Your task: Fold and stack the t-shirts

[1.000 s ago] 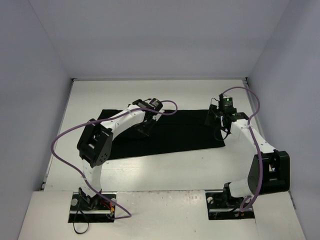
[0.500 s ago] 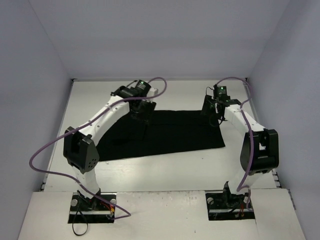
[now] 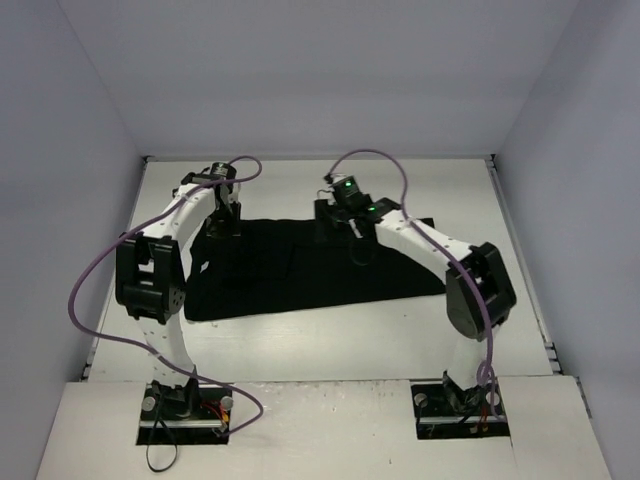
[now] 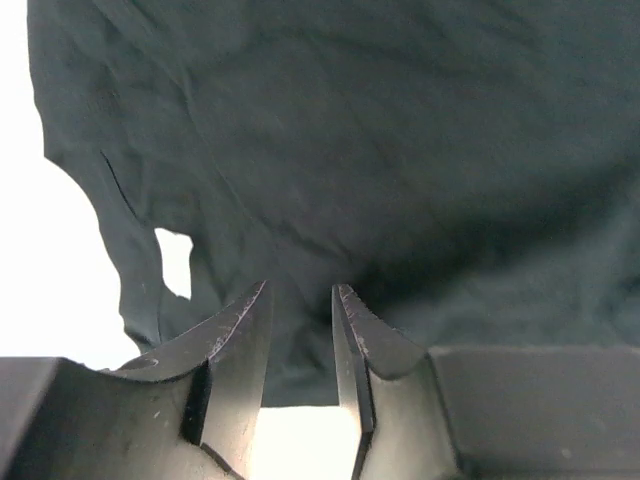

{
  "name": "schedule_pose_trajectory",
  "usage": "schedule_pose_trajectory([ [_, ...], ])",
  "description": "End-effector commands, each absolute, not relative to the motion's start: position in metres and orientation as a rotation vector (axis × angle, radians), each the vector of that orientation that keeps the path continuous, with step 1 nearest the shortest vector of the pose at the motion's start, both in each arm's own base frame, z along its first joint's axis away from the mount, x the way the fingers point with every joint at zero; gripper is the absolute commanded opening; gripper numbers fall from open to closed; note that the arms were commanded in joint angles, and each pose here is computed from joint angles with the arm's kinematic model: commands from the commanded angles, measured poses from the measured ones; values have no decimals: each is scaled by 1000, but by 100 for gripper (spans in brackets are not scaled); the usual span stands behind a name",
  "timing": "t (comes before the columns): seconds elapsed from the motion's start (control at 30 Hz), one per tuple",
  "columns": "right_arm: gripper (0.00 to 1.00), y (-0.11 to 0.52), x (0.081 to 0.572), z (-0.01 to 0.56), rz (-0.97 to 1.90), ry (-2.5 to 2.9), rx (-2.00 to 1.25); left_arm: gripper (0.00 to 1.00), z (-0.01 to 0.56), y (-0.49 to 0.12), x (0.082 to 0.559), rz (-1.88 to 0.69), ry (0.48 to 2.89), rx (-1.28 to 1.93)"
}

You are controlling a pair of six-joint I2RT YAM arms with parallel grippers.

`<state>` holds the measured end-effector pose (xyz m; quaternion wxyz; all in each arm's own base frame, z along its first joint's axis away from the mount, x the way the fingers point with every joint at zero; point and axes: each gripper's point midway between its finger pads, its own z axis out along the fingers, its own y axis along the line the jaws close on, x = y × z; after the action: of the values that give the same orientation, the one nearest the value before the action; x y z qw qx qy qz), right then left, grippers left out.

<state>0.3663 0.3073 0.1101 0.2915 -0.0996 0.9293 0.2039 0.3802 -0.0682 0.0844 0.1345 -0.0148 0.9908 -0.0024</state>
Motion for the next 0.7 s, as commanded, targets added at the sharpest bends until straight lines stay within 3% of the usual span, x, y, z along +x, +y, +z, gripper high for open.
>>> schedule_pose_trajectory([
  [0.0,49,359,375,110,566,2443,-253,27,80,-59,409,19,2795,-116],
  [0.37,49,394,358,36,466,2551,-266,25,39,-40,413,112,2846,-176],
  [0.67,47,302,342,13,50,2538,-182,23,30,-24,417,161,2843,-212],
])
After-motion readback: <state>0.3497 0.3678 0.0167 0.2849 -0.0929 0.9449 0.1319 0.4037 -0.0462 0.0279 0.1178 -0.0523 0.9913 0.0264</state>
